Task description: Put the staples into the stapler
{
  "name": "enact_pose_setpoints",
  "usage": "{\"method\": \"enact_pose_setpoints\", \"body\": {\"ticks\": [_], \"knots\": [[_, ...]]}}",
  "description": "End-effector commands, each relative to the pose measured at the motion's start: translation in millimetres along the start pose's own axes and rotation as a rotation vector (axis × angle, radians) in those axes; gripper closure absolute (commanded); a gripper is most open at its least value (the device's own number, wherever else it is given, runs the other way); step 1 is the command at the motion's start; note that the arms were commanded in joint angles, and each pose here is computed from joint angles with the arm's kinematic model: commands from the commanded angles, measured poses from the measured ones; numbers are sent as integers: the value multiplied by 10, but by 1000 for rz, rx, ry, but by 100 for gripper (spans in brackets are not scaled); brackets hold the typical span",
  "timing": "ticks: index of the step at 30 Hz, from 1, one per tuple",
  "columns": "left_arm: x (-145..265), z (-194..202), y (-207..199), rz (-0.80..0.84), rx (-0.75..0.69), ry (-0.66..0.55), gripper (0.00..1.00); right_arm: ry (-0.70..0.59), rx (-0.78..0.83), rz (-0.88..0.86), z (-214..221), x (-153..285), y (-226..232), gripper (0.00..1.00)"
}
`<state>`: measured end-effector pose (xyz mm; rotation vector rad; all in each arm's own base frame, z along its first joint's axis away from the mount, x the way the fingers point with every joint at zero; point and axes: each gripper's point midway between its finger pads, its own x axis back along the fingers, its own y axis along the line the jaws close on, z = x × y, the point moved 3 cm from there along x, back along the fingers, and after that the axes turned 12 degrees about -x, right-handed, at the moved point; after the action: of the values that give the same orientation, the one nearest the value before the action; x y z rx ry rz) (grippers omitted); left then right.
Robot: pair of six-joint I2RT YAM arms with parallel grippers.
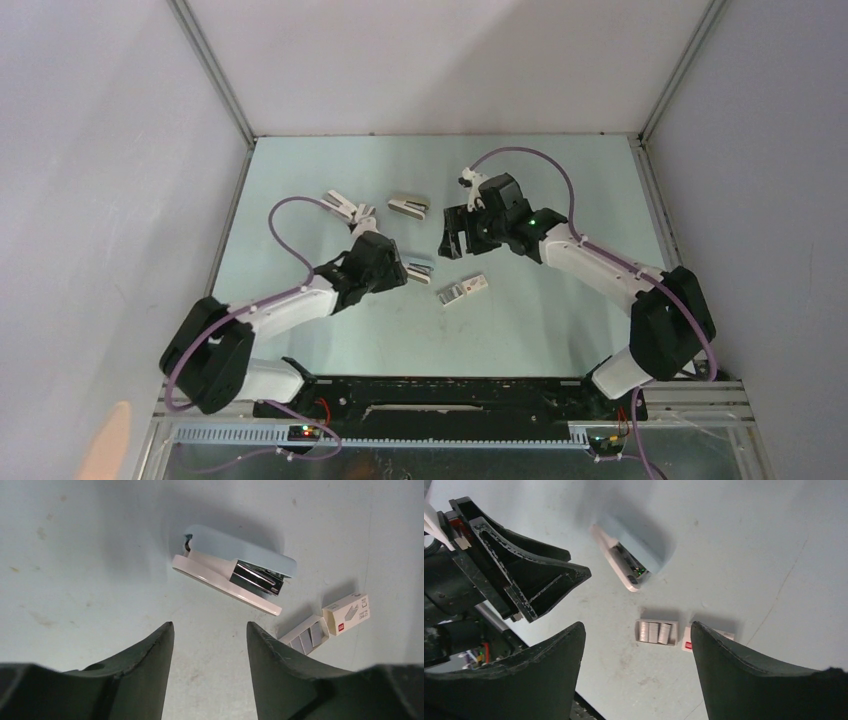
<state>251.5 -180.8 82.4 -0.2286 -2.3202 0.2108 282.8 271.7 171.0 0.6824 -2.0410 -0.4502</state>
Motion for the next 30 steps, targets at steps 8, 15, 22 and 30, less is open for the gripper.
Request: {"method": "enact_pose_setpoints", "body": {"ticks": [8, 15, 22, 30], "knots": [[-220, 128, -305, -8, 202, 145, 35, -11, 29, 65, 32, -110, -326, 22], [-181, -57, -330, -70, 276, 77, 32, -23, -4, 57, 74, -35, -533, 22], [-259, -38, -271, -151, 333, 81, 30, -42, -28, 38, 85, 30, -651, 22], [-403, -28, -319, -168, 343, 94, 31, -63, -45, 31, 95, 78, -711, 21]]}}
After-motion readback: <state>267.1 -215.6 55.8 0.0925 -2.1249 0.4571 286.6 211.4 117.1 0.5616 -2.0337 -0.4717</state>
